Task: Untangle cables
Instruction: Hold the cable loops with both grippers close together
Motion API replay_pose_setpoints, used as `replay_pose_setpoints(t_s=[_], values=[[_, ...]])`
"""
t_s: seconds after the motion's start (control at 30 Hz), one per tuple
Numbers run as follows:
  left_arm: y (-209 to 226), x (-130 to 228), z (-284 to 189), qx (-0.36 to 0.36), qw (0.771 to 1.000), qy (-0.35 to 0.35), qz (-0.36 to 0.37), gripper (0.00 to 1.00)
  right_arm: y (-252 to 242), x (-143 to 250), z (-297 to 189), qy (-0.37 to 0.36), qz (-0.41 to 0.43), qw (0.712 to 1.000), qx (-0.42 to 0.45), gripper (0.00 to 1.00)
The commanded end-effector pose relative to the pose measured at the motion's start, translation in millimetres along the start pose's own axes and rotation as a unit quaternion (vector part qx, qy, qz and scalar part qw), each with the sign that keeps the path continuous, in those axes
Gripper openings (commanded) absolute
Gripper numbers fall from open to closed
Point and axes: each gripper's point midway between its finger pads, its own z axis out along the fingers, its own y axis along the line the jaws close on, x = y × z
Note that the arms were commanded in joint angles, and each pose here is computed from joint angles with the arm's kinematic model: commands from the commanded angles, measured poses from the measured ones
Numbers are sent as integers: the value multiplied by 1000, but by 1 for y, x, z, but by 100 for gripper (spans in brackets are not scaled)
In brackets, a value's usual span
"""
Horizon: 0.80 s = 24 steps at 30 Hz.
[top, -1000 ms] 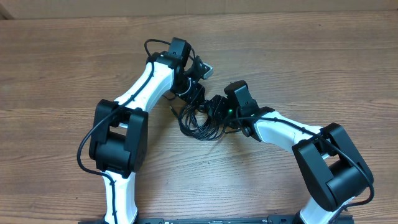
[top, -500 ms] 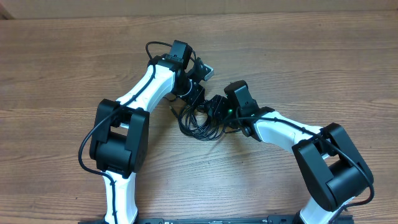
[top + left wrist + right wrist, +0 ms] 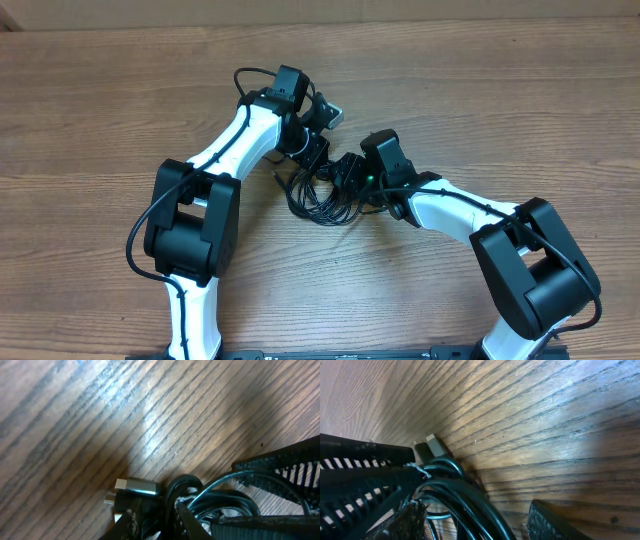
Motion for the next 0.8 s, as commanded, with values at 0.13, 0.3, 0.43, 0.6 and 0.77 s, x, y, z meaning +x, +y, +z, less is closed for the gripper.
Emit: replay_pose_setpoints(t_s=[0.13, 0.3, 0.43, 0.6, 0.77], values=[[2, 14, 12, -5, 1000, 24, -12, 4, -23, 14, 7, 18, 3, 999, 35, 66], [1, 12, 12, -2, 1000, 20, -11, 4, -23, 9, 8, 6, 0, 999, 35, 66], [0, 10, 6, -3, 1000, 18, -10, 4, -18, 3, 8, -8, -17, 999, 28, 72], [-5, 2, -10, -2, 1000, 14, 0, 4, -17, 1, 8, -11, -25, 999, 26, 72], [-17, -6, -18, 28, 1000, 3, 12, 4, -16, 0, 8, -12, -28, 999, 23, 76]])
